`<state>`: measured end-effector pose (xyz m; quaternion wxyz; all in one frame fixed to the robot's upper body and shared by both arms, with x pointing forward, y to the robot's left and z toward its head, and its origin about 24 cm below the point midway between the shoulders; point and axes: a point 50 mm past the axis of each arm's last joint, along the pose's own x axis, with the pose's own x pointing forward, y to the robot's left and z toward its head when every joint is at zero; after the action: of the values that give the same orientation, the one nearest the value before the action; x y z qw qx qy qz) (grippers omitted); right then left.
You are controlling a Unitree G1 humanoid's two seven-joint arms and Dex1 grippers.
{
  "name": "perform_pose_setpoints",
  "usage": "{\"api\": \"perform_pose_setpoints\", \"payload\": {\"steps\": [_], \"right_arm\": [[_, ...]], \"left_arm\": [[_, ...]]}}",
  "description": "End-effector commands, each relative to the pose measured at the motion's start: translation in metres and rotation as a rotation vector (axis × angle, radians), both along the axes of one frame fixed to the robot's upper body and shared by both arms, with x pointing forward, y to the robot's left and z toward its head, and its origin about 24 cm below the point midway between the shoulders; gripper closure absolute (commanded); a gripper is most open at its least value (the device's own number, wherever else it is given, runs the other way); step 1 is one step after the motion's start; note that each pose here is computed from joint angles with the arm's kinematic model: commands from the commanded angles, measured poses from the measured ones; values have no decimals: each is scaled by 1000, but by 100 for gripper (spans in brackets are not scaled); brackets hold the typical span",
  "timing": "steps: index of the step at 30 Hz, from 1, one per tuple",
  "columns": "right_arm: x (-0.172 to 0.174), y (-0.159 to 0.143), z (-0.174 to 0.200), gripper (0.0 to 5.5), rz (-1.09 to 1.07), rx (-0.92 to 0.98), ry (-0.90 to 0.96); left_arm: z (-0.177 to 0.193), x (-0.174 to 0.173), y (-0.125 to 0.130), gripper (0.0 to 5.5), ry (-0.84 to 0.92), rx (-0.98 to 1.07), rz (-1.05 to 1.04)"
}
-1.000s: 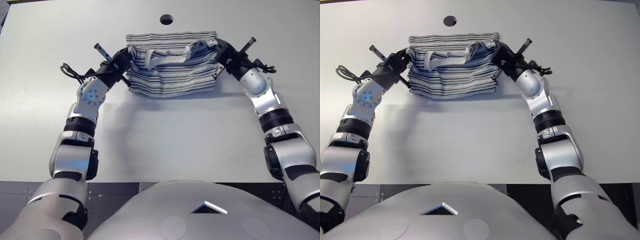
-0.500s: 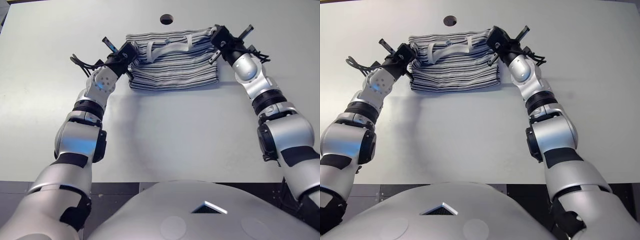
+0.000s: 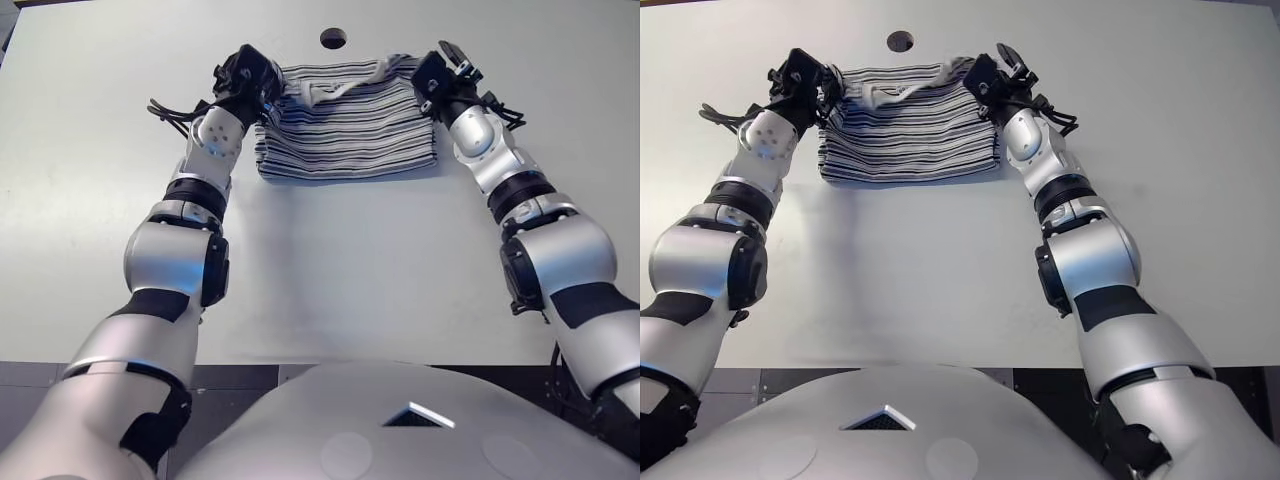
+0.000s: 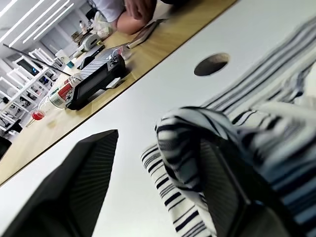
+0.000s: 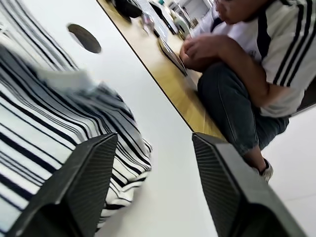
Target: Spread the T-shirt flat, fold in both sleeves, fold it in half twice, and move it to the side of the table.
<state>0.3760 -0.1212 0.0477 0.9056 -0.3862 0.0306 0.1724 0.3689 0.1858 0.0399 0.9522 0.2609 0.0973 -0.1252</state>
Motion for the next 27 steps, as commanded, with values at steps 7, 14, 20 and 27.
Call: {"api": "perform_pose_setpoints", "payload": {"steps": [7,14,20,27], "right_arm": [[-19,9,-6,83,199,85,-60],[-69,-3,-25,79,604,-235,-23],[-82,-29,-30,79,674,-388,45],[-68,-16,52,79,638,-277,-276]], "left_arm": [[-17,-8,35,108,143,-197,352],[-19,-20,68,1,86,-292,548],[-25,-42,95,1,-51,-326,587],[-49,-71,91,1,-119,-372,583]]}}
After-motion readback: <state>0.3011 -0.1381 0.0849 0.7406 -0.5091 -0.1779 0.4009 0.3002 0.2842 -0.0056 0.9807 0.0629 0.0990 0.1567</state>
